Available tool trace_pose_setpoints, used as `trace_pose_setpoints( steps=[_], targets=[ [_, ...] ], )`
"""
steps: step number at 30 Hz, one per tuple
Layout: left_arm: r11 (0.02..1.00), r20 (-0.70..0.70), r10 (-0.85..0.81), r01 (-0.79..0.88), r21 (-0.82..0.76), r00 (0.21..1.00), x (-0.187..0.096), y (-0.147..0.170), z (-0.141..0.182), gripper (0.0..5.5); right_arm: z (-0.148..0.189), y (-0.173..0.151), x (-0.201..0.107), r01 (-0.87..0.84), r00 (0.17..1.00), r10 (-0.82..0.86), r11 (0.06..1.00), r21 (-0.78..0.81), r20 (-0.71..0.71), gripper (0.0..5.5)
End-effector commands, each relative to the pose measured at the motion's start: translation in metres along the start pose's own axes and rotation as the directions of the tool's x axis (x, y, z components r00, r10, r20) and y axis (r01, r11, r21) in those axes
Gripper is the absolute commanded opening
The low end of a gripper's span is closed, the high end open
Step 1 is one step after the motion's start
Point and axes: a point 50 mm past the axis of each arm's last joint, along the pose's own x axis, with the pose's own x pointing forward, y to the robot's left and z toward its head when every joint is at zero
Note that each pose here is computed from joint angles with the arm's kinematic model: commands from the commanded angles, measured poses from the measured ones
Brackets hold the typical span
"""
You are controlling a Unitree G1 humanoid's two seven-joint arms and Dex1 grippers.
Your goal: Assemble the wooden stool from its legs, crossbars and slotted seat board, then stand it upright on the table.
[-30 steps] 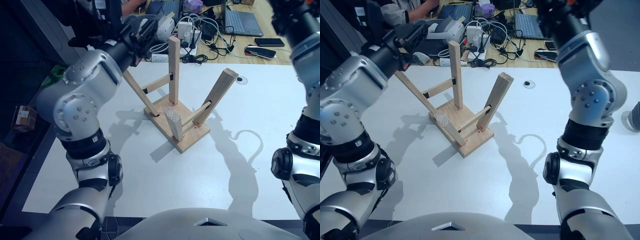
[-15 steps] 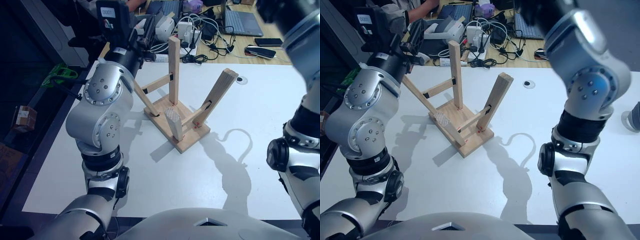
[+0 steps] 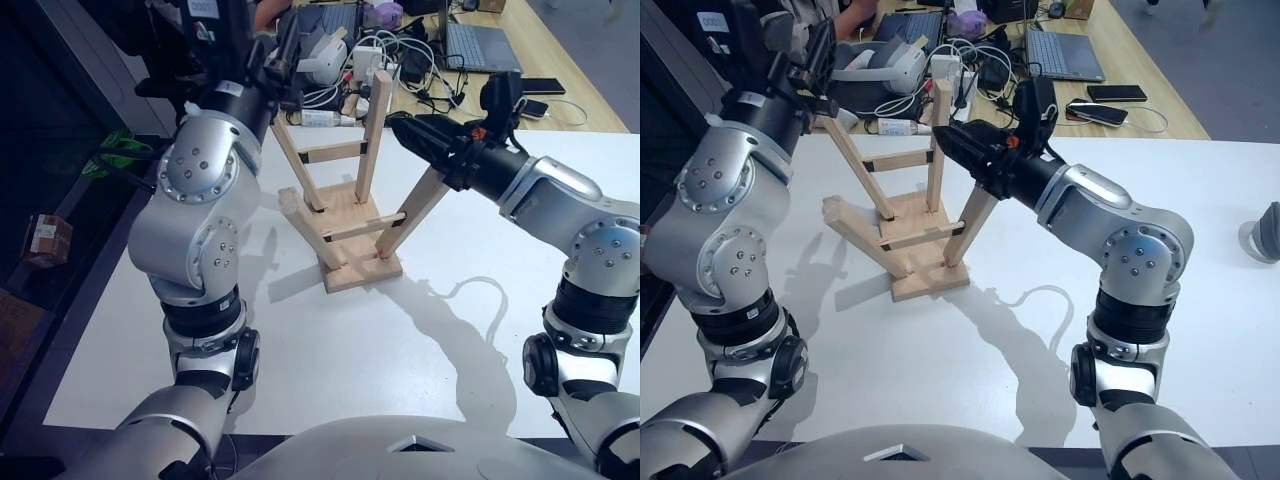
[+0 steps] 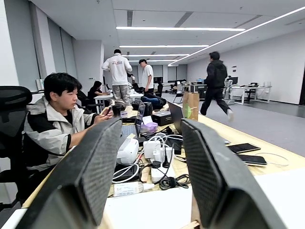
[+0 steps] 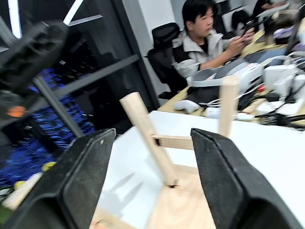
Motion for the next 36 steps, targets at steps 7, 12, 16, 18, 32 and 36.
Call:
trace_pose_setpoints(
  steps=[7,12,16,18,32,36],
  targets=[
    [0.948,0.024,-0.211,0.211,-0.238,0.977,0.000,0.028,0.046,2.26,-0.021,0.009,-0.001,0.000,0.999,0.007,0.988,0.152,-0.041,2.97],
    [0.936,0.020,-0.249,0.246,-0.254,0.968,-0.006,0.042,0.064,2.26,0.003,0.001,-0.005,0.060,0.988,-0.084,0.982,0.179,0.130,2.97],
    [0.913,-0.112,-0.338,0.297,-0.279,0.934,-0.019,0.022,0.028,2.26,0.008,-0.001,-0.005,0.069,0.983,-0.098,0.981,0.182,0.157,2.97],
    [0.883,-0.178,-0.398,0.324,-0.340,0.900,-0.030,0.009,0.003,2.26,0.009,-0.001,-0.006,0.077,0.982,-0.105,0.981,0.177,0.158,2.97],
    [0.904,-0.124,-0.323,0.267,-0.335,0.938,-0.008,0.016,0.017,2.26,0.043,-0.007,-0.011,0.054,0.941,-0.119,0.977,0.206,0.317,2.97],
    [0.911,-0.066,-0.189,0.150,-0.385,0.980,-0.007,0.034,0.030,2.26,0.079,-0.041,-0.038,0.236,0.786,-0.349,0.932,0.274,0.510,2.97]
  ],
)
